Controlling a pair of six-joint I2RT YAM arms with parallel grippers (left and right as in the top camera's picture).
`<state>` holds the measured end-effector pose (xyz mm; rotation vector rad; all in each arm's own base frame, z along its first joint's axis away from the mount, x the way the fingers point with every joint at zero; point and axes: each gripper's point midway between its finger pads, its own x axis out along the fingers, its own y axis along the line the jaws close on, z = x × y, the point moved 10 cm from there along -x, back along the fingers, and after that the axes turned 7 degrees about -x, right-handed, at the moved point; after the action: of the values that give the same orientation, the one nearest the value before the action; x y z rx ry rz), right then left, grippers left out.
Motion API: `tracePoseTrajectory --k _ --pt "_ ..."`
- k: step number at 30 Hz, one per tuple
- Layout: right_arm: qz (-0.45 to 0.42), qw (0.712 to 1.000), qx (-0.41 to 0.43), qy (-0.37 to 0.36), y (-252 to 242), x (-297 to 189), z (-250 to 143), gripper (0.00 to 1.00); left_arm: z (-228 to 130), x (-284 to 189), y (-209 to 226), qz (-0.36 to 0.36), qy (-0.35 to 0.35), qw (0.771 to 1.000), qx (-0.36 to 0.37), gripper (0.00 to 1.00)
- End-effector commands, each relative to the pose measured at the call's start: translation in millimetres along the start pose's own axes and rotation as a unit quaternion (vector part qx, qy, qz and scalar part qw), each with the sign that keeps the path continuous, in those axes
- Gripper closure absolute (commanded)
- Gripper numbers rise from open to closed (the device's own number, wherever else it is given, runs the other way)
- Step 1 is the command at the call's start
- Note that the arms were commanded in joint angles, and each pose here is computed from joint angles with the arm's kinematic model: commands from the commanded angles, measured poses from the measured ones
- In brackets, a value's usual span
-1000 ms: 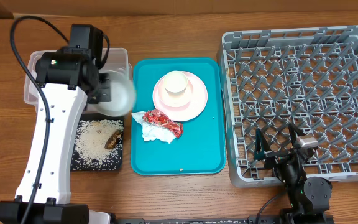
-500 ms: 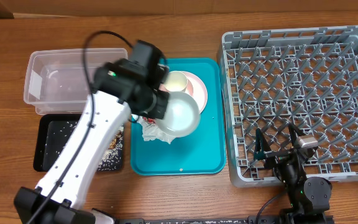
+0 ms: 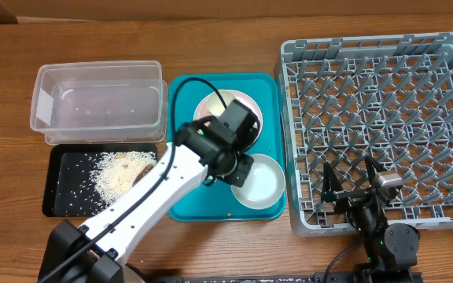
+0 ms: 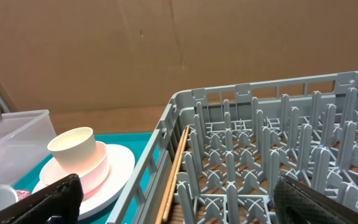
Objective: Sort waste into correct bins and load items into the dishwasher
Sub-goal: 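Carry the empty bowl back and set it on the teal tray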
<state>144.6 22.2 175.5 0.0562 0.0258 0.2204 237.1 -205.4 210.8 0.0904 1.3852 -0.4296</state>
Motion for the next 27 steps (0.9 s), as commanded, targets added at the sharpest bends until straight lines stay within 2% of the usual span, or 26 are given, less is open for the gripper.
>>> tracePoseTrajectory --k 1,8,12,16,20,23,27 --pt "-0.002 1.000 -0.001 -0.003 -0.6 0.0 -1.8 0.00 -8.3 8.3 -6.2 -0.009 0.007 1.000 -0.003 0.96" --pt "-0.002 1.000 -0.001 -0.003 -0.6 0.0 -1.8 0.00 -13.3 21.1 -10.2 -0.010 0.002 1.000 -0.017 0.96" --pt "-0.002 1.000 -0.001 -0.003 -0.6 0.0 -1.8 0.00 -14.3 26.4 -1.0 0.040 -0.011 0.997 -0.070 0.96" --pt "-0.002 1.000 -0.001 -0.003 -0.6 0.0 -1.8 0.00 -16.3 29.0 1.7 0.052 -0.010 0.995 -0.080 0.96" --pt "-0.002 1.000 -0.001 -0.003 -0.6 0.0 -1.8 0.00 -17.9 29.0 2.4 0.054 -0.006 0.995 -0.082 0.92" --pt "-0.002 1.000 -0.001 -0.003 -0.6 0.0 -1.8 0.00 -19.2 29.0 2.9 0.057 -0.001 0.995 -0.083 0.84" --pt "-0.002 1.000 -0.001 -0.003 -0.6 0.0 -1.8 0.00 -20.8 29.4 3.7 0.060 0.005 0.995 -0.084 0.83"
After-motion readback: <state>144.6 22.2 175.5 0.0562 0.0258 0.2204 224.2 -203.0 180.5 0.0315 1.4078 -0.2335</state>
